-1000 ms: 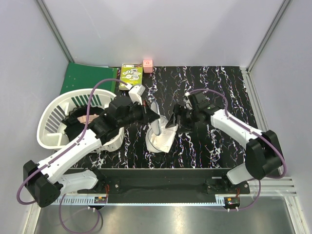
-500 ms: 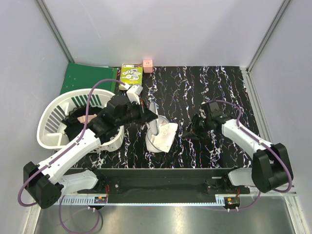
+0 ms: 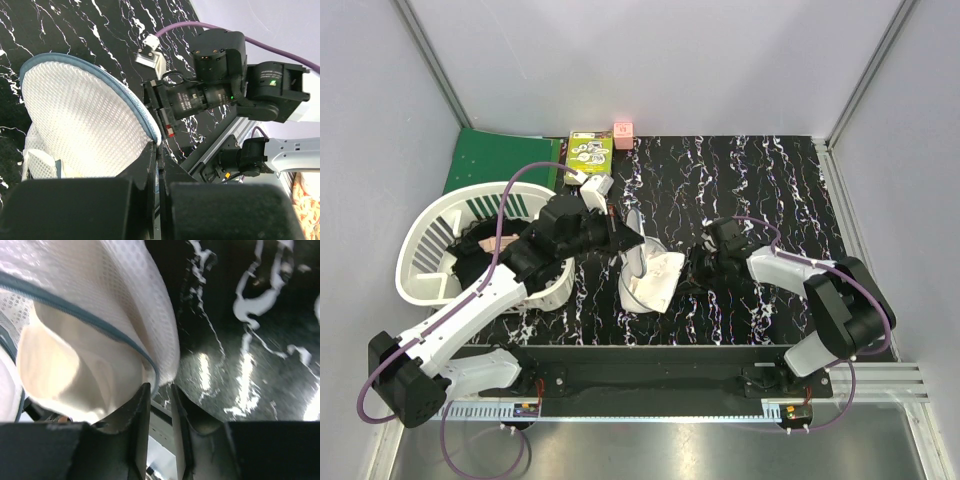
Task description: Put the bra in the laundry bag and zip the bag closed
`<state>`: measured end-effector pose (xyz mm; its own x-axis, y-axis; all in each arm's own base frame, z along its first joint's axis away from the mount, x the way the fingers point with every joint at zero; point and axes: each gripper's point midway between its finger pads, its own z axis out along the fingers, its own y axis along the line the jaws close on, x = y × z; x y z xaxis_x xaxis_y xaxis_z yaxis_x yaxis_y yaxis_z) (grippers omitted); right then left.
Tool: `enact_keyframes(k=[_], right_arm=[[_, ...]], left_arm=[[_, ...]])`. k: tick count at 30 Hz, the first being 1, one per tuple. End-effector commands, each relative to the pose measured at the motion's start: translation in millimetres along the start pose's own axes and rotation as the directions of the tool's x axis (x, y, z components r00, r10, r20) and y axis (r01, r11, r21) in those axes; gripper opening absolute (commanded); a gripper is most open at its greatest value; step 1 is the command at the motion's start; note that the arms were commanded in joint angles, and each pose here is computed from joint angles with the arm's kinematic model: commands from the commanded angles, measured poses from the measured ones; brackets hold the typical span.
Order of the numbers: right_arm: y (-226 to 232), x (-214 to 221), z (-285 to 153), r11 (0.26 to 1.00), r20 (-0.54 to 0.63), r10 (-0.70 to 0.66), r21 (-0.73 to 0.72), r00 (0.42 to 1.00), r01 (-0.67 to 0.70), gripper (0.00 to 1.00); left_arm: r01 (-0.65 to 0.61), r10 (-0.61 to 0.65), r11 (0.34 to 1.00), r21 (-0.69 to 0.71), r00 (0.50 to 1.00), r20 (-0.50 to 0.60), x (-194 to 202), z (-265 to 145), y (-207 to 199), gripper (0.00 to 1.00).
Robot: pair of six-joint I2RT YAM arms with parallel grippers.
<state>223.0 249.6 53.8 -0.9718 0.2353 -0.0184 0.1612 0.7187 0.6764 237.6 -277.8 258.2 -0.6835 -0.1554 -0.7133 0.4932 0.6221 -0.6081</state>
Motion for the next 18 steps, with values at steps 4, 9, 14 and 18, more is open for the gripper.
enact_keyframes(k=[4, 9, 14, 18], right_arm=[[18.8, -7.8, 19.3, 0.997, 0.020, -0.034, -0.073, 0.999, 0.036, 0.29], [20.2, -8.1, 26.2, 0.997, 0.016, -0.036, -0.071, 0.999, 0.037, 0.30], [21.0, -11.1, 28.1, 0.997, 0.024, -0.031, -0.066, 0.999, 0.033, 0.23], [24.9, -16.0, 28.3, 0.997, 0.038, -0.039, -0.069, 0.998, 0.042, 0.10]], left_arm=[[-0.004, 0.003, 0.999, 0.042, 1.000, 0.029, -12.1, 1.3, -10.5, 0.00], [-0.003, 0.002, 0.999, 0.039, 1.000, 0.015, -8.6, 1.5, -8.5, 0.00], [0.002, -0.003, 1.000, 0.028, 1.000, 0.016, -6.6, -0.4, -6.0, 0.00], [0.000, 0.000, 1.000, 0.020, 1.000, 0.016, -5.8, -2.2, -4.2, 0.00]])
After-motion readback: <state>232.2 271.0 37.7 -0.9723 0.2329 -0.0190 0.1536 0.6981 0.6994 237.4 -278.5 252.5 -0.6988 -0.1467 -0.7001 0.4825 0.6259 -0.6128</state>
